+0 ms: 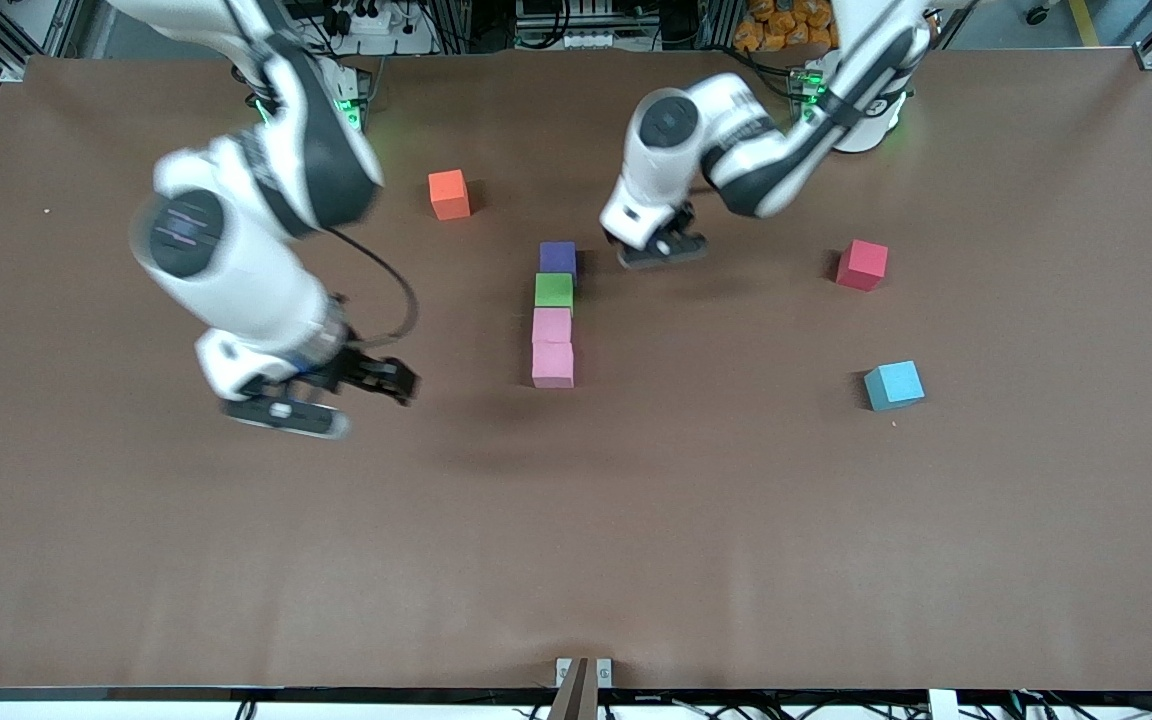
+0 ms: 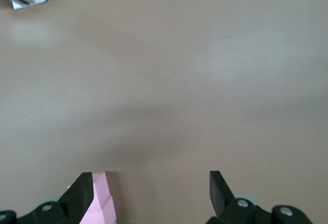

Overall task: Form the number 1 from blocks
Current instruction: 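Carry the second purple block to the first purple with the left gripper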

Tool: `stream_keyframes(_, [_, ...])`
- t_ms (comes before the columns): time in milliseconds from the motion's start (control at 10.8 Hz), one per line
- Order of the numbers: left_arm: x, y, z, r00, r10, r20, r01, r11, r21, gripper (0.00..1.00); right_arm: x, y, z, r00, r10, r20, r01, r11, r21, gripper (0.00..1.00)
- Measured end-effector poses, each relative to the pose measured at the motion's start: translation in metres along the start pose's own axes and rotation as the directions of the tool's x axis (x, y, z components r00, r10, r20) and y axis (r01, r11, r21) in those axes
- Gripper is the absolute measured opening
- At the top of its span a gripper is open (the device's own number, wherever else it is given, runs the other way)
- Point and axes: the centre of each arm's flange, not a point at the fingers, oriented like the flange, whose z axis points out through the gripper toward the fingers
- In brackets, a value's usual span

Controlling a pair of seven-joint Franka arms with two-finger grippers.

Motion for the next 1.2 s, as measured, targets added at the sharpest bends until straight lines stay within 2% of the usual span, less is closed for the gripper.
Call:
stream_keyframes(185, [-0.065, 0.039, -0.002, 0.998, 0.062, 0.003, -0.062, 0.998, -0.014, 0.63, 0.010, 0.068, -0.047, 0.997, -0.065, 0.042, 0.065, 0.998, 0.007, 1.00])
stream_keyframes(369, [-0.109, 0.072, 0.000, 0.993, 0.116, 0.029, -0.115, 0.993, -0.038, 0.63, 0.019, 0.131, -0.078, 0.992, -0.117, 0.048, 0.117, 0.993, 0.009, 1.00])
stream_keyframes(554, [-0.106, 0.090, 0.024, 0.993, 0.110, 0.032, -0.110, 0.994, -0.015, 0.63, 0.022, 0.175, -0.101, 0.983, -0.173, 0.062, 0.175, 0.984, -0.019, 1.00])
stream_keyframes(831, [-0.075, 0.106, 0.063, 0.997, 0.063, 0.033, -0.064, 0.998, 0.020, 0.63, 0.019, 0.214, -0.119, 0.977, -0.171, 0.126, 0.177, 0.984, -0.031, 1.00])
stream_keyframes(1108, [-0.065, 0.115, 0.069, 0.998, 0.046, 0.045, -0.047, 0.999, 0.010, 0.63, 0.017, 0.222, -0.132, 0.971, -0.210, 0.117, 0.223, 0.968, -0.112, 1.00])
stream_keyframes(1201, [-0.064, 0.115, 0.070, 0.998, 0.045, 0.045, -0.045, 0.999, 0.012, 0.63, 0.013, 0.224, -0.140, 0.968, -0.226, 0.111, 0.239, 0.964, -0.121, 1.00])
